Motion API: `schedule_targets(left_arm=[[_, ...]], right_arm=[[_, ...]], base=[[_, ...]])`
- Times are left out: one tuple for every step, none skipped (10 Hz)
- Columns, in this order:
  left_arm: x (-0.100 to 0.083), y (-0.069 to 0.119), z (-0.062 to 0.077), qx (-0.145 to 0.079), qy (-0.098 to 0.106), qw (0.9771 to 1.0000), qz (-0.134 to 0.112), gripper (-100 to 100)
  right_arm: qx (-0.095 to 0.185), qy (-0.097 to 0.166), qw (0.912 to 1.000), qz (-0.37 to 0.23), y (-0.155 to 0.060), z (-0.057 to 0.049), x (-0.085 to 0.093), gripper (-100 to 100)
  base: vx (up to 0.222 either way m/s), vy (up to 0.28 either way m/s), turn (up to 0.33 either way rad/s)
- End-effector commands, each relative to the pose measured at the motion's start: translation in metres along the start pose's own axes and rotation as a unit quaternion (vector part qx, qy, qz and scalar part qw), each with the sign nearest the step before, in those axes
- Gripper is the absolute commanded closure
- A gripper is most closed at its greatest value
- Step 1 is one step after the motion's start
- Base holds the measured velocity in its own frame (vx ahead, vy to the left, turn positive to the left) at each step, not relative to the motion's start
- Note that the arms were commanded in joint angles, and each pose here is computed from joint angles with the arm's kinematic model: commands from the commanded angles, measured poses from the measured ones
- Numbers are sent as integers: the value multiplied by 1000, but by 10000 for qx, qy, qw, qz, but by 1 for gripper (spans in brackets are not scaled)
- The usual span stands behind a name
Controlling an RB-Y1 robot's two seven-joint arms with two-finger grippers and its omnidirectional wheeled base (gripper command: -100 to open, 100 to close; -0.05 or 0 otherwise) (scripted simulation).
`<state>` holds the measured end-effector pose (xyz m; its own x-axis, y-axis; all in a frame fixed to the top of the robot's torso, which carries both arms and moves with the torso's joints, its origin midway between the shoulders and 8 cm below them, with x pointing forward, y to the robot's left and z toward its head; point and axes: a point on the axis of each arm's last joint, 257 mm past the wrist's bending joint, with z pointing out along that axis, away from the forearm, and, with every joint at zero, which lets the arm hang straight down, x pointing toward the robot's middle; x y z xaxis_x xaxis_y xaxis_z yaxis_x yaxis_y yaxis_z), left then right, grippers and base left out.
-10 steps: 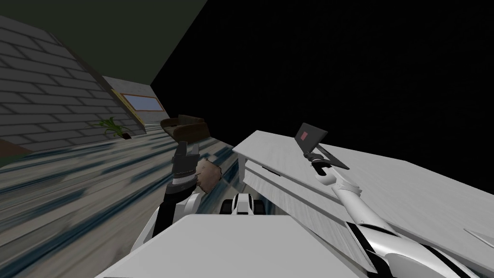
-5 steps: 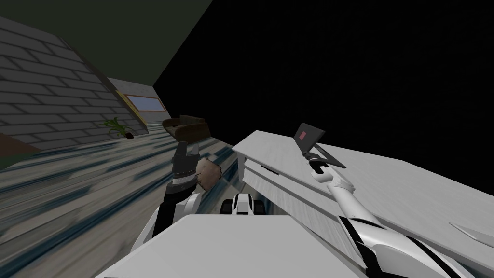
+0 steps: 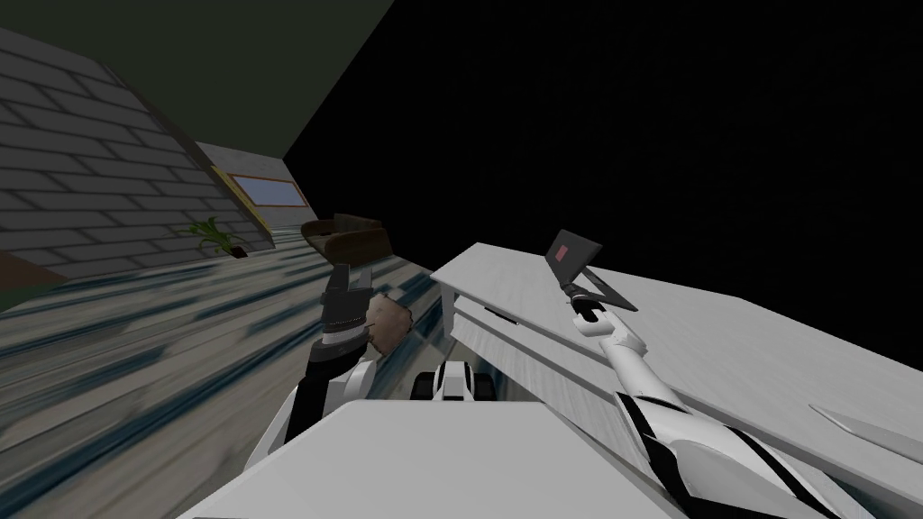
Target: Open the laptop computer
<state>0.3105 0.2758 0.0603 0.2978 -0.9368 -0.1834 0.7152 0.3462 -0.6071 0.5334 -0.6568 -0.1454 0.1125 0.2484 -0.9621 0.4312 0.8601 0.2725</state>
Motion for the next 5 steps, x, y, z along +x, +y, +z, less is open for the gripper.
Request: schedule_targets(left_arm=[[0, 0, 0, 0, 0, 10000, 0, 0], [0, 0, 0, 0, 0, 10000, 0, 0], [0, 0, 0, 0, 0, 10000, 0, 0], [0, 0, 0, 0, 0, 10000, 0, 0], [0, 0, 0, 0, 0, 10000, 0, 0]], right_arm=[[6, -11, 9967, 806, 8, 2, 9, 100], [-25, -19, 9985, 549, 9, 2, 5, 100], [-57, -28, 9946, 1032, 16, 3, 11, 100], [-65, -28, 9922, 1248, 18, 3, 14, 100], [-72, -29, 9892, 1463, 21, 3, 17, 100]], base=[[-26, -58, -24], [-12, -23, 13], [-14, -28, -18], [-18, -46, -42], [-10, -43, -22]])
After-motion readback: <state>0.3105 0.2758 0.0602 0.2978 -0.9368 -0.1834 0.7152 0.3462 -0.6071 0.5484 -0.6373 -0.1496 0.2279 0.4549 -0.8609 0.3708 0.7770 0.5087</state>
